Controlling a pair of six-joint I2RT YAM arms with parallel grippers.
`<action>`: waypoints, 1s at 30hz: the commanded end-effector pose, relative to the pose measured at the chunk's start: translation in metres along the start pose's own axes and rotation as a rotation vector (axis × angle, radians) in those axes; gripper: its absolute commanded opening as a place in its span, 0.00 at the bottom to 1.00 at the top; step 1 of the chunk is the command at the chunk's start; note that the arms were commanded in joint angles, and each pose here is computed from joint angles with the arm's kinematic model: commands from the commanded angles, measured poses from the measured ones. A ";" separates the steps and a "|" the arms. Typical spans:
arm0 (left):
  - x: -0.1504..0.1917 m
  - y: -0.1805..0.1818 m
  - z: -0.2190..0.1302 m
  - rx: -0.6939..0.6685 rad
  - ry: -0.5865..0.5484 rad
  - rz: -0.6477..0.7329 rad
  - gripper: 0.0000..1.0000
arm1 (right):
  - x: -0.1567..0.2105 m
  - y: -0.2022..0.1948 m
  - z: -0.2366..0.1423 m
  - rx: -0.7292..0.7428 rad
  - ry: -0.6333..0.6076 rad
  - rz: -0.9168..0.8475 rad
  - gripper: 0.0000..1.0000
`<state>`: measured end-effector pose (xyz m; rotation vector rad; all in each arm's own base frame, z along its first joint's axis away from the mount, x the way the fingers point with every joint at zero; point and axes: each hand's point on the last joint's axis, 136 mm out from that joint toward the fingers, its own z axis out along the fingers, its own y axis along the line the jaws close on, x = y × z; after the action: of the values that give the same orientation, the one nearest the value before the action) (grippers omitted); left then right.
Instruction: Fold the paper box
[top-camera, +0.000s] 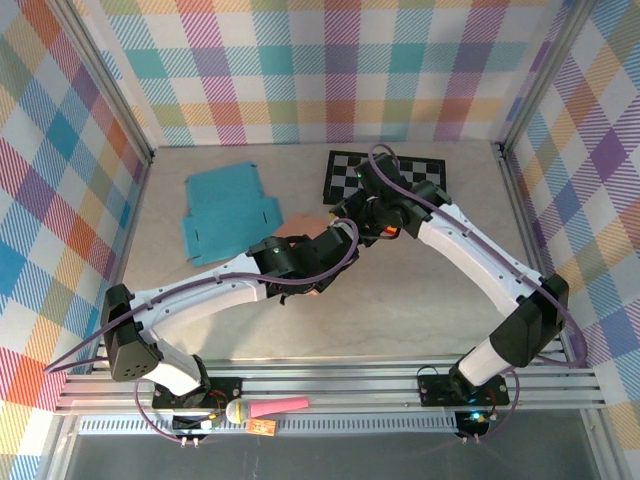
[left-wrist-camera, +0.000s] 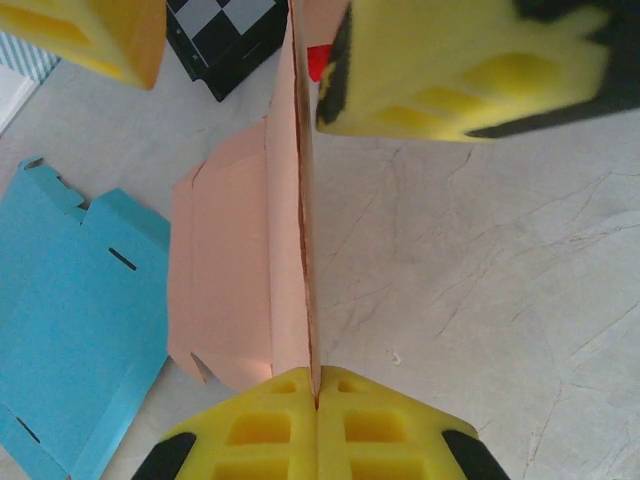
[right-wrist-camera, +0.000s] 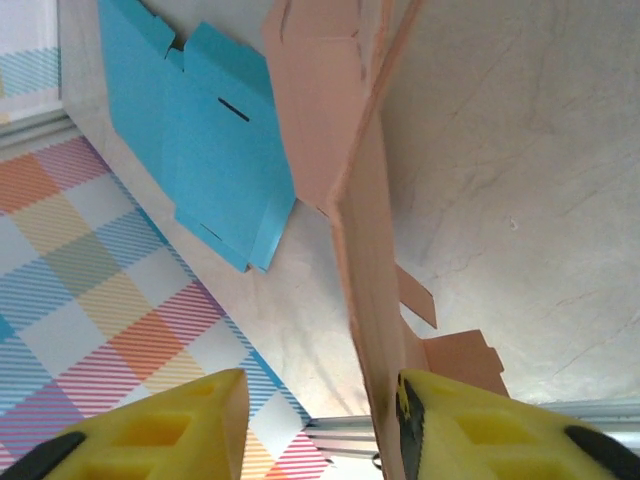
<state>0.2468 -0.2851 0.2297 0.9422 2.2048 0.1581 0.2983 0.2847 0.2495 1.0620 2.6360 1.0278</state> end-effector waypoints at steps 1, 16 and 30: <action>-0.006 0.006 -0.002 -0.009 -0.002 0.005 0.00 | 0.004 0.011 0.003 -0.012 0.024 -0.010 0.37; -0.012 0.012 0.000 -0.011 -0.011 -0.010 0.00 | 0.006 -0.002 0.014 0.023 0.042 -0.006 0.11; -0.060 0.083 -0.091 0.053 -0.328 -0.462 0.73 | -0.015 0.046 -0.023 -0.147 -0.021 -0.029 0.00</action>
<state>0.2604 -0.2688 0.2964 0.6780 2.1571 -0.0389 0.3171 0.2873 0.2613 1.0595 2.5932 1.0762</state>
